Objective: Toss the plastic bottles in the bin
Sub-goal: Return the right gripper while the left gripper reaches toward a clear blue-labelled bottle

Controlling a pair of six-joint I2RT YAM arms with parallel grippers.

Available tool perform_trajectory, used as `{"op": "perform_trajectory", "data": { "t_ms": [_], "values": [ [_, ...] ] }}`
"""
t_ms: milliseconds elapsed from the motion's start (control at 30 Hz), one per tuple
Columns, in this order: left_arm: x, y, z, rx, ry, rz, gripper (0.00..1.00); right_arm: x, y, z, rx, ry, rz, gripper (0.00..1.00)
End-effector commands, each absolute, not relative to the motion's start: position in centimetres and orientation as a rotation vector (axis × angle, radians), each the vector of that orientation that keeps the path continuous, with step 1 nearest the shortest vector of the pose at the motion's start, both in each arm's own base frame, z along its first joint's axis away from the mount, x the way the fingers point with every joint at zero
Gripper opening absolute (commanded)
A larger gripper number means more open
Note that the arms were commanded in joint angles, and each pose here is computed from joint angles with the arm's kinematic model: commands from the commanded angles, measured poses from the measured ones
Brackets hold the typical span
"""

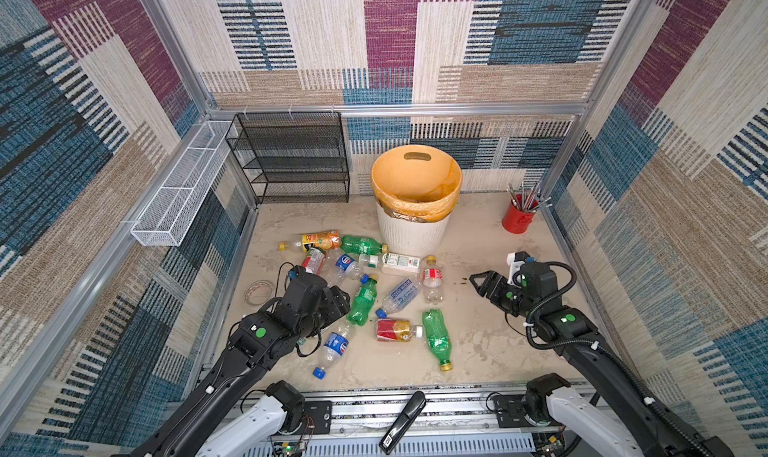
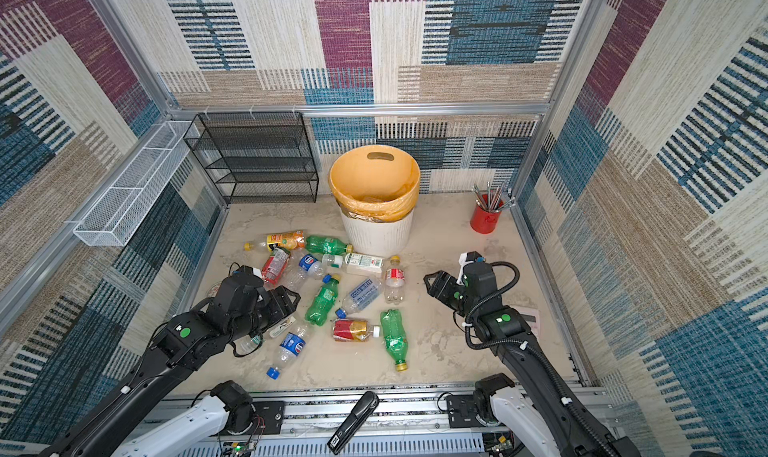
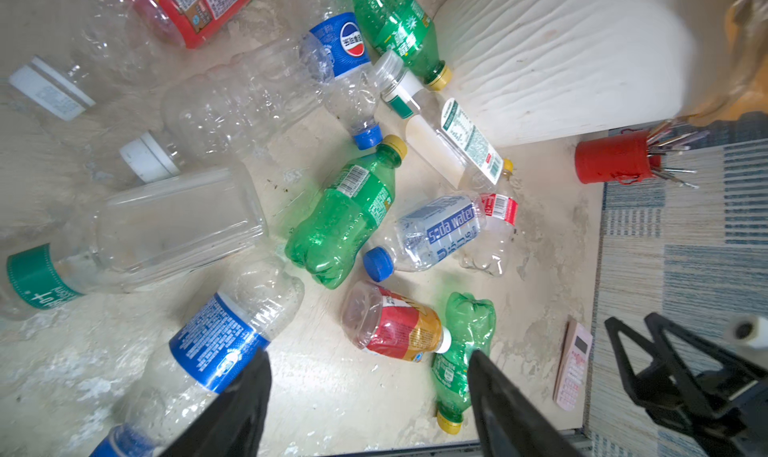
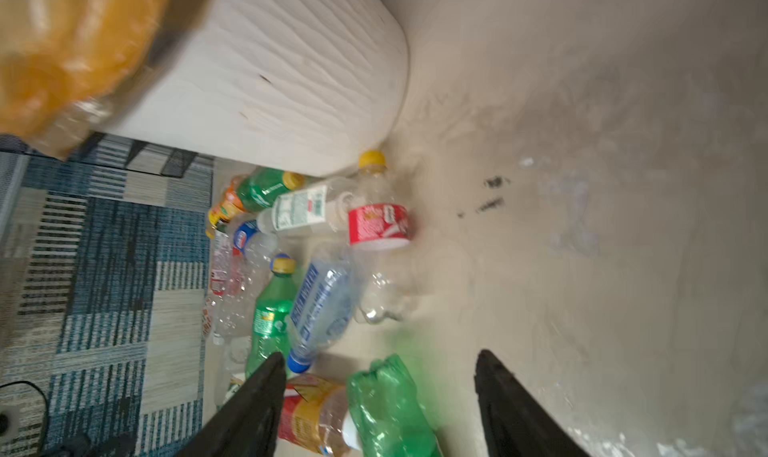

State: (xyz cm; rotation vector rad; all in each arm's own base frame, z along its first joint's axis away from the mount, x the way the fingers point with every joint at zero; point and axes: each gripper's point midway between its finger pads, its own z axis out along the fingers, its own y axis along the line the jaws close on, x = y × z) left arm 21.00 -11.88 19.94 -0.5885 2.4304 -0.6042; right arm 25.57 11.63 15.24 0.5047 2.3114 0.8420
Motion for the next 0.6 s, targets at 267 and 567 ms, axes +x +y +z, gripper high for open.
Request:
{"op": "perform_trajectory", "data": {
  "t_ms": [267, 567],
  "values": [
    [18.4, -11.2, 15.8, -0.305, 2.808, -0.363, 0.76, 23.3, 12.5, 11.8, 0.522, 2.418, 0.911, 0.73],
    [18.1, -11.0, 13.8, 0.148, 3.064, -0.107, 0.76, 23.4, 12.2, 11.9, 0.526, 2.393, 0.903, 0.73]
  ]
}}
